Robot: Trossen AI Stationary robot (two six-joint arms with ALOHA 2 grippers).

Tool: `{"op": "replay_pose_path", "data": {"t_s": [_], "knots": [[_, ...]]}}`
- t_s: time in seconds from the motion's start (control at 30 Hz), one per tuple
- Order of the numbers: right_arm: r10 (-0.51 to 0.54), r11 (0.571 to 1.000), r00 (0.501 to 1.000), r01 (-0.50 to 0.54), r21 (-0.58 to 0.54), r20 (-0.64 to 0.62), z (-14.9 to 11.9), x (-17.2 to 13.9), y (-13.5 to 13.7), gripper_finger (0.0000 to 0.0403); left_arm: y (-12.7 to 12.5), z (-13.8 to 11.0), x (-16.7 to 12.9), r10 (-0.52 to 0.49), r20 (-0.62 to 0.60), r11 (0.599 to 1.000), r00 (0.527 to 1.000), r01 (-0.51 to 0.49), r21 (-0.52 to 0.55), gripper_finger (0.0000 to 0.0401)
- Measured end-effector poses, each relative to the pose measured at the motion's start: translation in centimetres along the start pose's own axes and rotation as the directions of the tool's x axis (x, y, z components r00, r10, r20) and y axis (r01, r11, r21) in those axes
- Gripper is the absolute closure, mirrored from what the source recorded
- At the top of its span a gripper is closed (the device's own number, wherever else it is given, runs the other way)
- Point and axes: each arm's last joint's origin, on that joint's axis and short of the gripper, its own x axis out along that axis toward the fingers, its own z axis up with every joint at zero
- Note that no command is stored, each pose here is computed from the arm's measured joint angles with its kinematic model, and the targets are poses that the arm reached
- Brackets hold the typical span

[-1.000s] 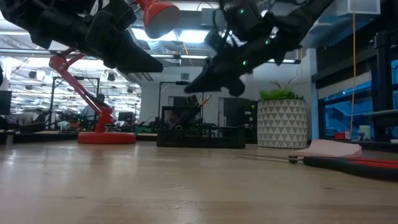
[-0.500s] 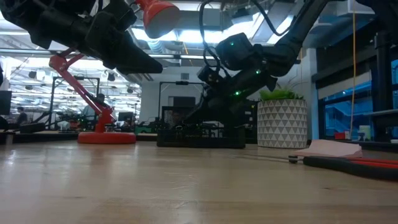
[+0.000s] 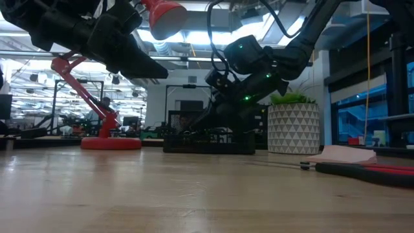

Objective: Pick and place office supplies into organizer
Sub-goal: Put the top binder clip into the desk organizer, then put the binder clip into the desk organizer

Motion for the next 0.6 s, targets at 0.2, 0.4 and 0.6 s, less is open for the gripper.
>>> {"op": "replay_pose_path", "data": {"t_s": [0.2, 0.4, 0.6], "knots": [[0.006, 1.000, 1.000, -0.005, 0.002, -0.017, -0.25, 0.06, 0.11, 0.0372, 0.00, 0.00, 0.00, 0.000, 0.000, 1.000, 1.000, 0.000, 0.000, 0.0308], [0.007, 1.000, 1.000, -0.007, 0.000, -0.020, -0.28, 0.06, 0.12, 0.0351, 0.00, 0.00, 0.00, 0.000, 0.000, 1.000, 1.000, 0.000, 0.000, 0.0308], [0.003, 1.000, 1.000, -0.003, -0.002, -0.012, 0.04, -0.20, -0.05, 0.0298, 0.00, 0.00, 0.00, 0.000, 0.000, 1.000, 1.000, 0.000, 0.000, 0.0308]]}}
